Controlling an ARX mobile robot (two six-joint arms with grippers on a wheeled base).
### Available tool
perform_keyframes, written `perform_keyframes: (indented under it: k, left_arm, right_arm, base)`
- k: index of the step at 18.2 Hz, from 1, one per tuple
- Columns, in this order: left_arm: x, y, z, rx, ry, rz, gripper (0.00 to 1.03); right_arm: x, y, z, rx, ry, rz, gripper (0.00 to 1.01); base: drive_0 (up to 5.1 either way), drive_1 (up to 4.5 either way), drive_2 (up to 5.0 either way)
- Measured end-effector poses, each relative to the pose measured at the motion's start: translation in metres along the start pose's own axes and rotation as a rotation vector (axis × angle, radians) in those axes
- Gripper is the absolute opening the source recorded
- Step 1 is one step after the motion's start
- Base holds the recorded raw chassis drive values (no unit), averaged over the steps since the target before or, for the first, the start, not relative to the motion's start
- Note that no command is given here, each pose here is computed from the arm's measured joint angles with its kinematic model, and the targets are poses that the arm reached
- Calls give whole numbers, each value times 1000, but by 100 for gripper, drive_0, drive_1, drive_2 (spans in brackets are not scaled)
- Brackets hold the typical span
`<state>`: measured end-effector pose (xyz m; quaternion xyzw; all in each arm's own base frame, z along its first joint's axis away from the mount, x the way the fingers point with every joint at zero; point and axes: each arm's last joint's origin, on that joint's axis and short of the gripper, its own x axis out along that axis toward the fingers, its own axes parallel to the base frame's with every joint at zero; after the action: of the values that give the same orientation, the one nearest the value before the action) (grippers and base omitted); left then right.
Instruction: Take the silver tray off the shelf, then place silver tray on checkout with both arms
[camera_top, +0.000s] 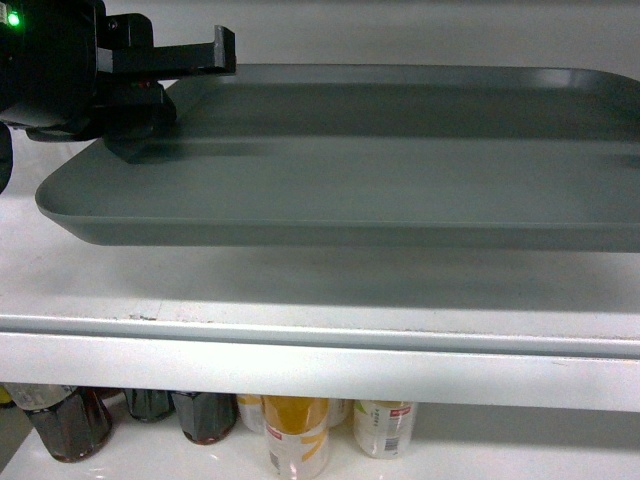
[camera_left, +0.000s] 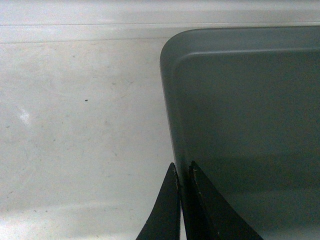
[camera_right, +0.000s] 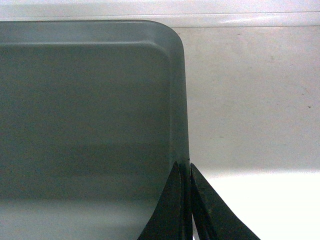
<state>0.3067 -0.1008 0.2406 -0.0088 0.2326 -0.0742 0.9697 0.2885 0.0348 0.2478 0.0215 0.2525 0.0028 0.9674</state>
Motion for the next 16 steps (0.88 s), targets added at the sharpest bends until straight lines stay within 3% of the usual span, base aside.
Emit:
perform_keyframes:
  k: [16]
  left_arm:
    - [0, 0, 0, 0, -2, 1, 3]
  right_arm:
    - [0, 0, 0, 0, 0, 3, 3]
  base:
    - [0, 0, 0]
